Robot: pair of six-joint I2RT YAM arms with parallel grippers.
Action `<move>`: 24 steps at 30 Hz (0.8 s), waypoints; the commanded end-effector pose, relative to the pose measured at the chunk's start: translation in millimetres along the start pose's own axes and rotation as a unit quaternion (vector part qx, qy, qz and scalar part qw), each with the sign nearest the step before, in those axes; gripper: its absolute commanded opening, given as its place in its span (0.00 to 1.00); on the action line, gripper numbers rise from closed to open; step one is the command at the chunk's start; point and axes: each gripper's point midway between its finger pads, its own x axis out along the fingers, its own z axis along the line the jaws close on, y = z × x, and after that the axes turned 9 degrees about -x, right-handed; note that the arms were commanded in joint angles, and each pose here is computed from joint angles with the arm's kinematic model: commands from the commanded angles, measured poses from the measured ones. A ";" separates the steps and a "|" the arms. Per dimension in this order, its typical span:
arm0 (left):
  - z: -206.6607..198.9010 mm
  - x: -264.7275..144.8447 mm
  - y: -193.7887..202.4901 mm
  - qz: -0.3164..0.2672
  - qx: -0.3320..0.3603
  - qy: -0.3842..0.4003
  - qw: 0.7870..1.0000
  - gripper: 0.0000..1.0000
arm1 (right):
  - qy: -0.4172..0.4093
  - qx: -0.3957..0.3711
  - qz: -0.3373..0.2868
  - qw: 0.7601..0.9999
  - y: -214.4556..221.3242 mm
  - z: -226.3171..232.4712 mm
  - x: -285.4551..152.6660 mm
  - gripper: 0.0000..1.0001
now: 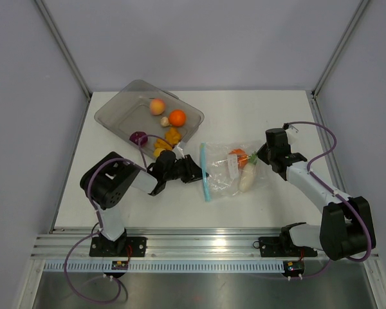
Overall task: Open the zip-top bag and remove the fake food
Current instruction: Pick up the fake vegetable from the zipper food storage bag.
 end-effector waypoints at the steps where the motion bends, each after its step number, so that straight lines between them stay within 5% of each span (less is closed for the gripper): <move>1: -23.0 4.9 3.7 0.005 0.017 0.052 0.998 0.24 | -0.017 0.013 -0.025 0.999 -16.7 8.3 -5.7 0.00; 10: -40.5 0.1 14.6 0.015 0.016 0.082 0.996 0.24 | -0.020 0.014 -0.025 0.999 -17.3 9.5 -5.7 0.00; 24: -15.5 7.8 -28.8 -0.030 0.074 -0.005 0.997 0.25 | -0.025 0.014 -0.022 0.999 -15.2 11.2 -5.5 0.00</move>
